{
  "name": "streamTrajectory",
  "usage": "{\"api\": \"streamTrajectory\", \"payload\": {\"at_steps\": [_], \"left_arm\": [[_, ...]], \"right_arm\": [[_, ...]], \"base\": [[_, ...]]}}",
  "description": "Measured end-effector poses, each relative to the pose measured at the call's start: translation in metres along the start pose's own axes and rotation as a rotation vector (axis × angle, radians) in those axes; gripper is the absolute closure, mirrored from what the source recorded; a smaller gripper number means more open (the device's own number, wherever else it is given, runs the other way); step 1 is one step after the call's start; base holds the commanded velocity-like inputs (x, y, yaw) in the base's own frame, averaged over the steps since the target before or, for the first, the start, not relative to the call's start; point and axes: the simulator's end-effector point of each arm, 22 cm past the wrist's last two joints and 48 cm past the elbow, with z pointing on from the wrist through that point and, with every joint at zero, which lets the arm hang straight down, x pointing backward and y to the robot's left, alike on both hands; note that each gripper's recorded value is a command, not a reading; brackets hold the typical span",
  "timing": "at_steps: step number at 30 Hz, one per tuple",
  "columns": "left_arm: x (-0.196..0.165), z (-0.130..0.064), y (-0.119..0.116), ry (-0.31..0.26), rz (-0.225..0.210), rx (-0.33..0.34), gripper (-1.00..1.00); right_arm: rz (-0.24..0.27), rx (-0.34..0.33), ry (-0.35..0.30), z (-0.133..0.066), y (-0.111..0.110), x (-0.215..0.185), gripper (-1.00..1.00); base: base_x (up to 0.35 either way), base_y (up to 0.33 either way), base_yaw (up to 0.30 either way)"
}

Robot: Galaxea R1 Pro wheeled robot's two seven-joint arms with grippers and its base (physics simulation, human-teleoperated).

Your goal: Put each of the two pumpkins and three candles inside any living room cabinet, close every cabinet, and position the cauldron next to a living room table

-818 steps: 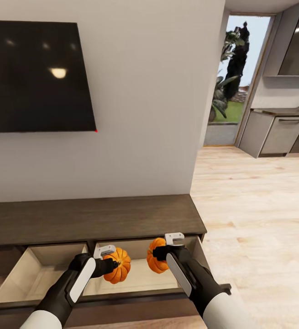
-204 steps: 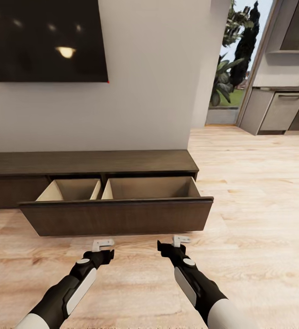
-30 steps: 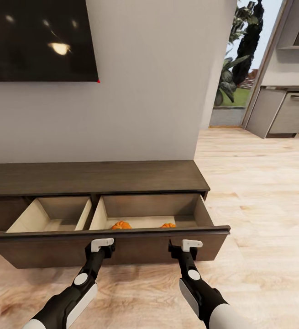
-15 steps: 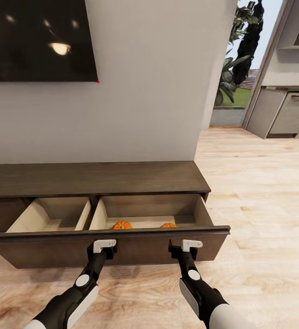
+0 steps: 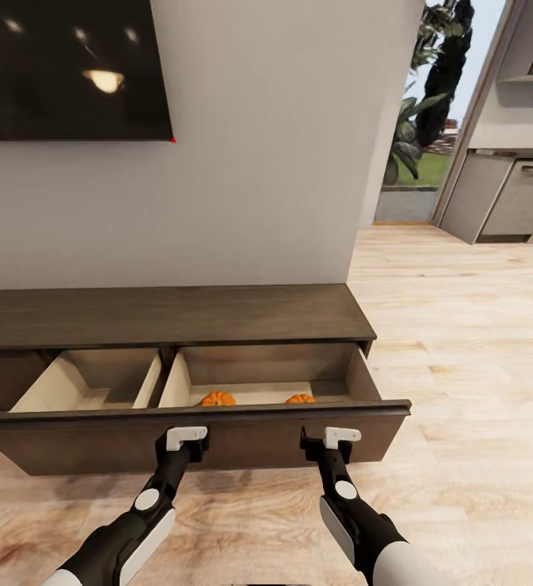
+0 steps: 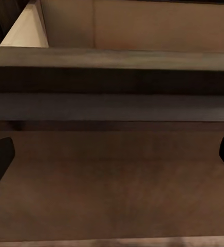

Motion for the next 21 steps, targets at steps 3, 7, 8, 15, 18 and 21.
{"api": "streamTrajectory", "payload": {"at_steps": [3,7,8,15,18,21], "left_arm": [[0.0,0.0,0.0,0.0,0.0,0.0,-1.0],[0.0,0.0,0.001,0.0,-0.002,-0.002,-1.0],[0.0,0.0,0.0,0.001,-0.002,-0.001,-1.0],[0.0,0.0,0.0,0.001,-0.004,-0.001,-1.0],[0.001,0.0,0.0,0.004,-0.006,-0.002,-1.0],[0.001,0.0,0.0,0.004,-0.008,-0.002,-1.0]], "right_arm": [[0.0,-0.001,-0.002,0.0,0.0,-0.001,-1.0],[0.004,-0.002,-0.018,0.0,0.0,-0.004,-1.0],[0.008,-0.002,-0.033,0.0,0.0,-0.007,-1.0],[0.016,-0.003,-0.077,-0.001,-0.001,-0.015,-1.0],[0.016,-0.003,-0.079,-0.001,-0.001,-0.016,-1.0],[0.015,-0.003,-0.079,-0.001,-0.001,-0.016,-1.0]], "base": [[0.0,0.0,0.0],[0.0,0.0,0.0],[0.0,0.0,0.0],[0.008,0.0,0.0],[0.162,0.0,0.0],[0.081,0.0,0.0]]}}
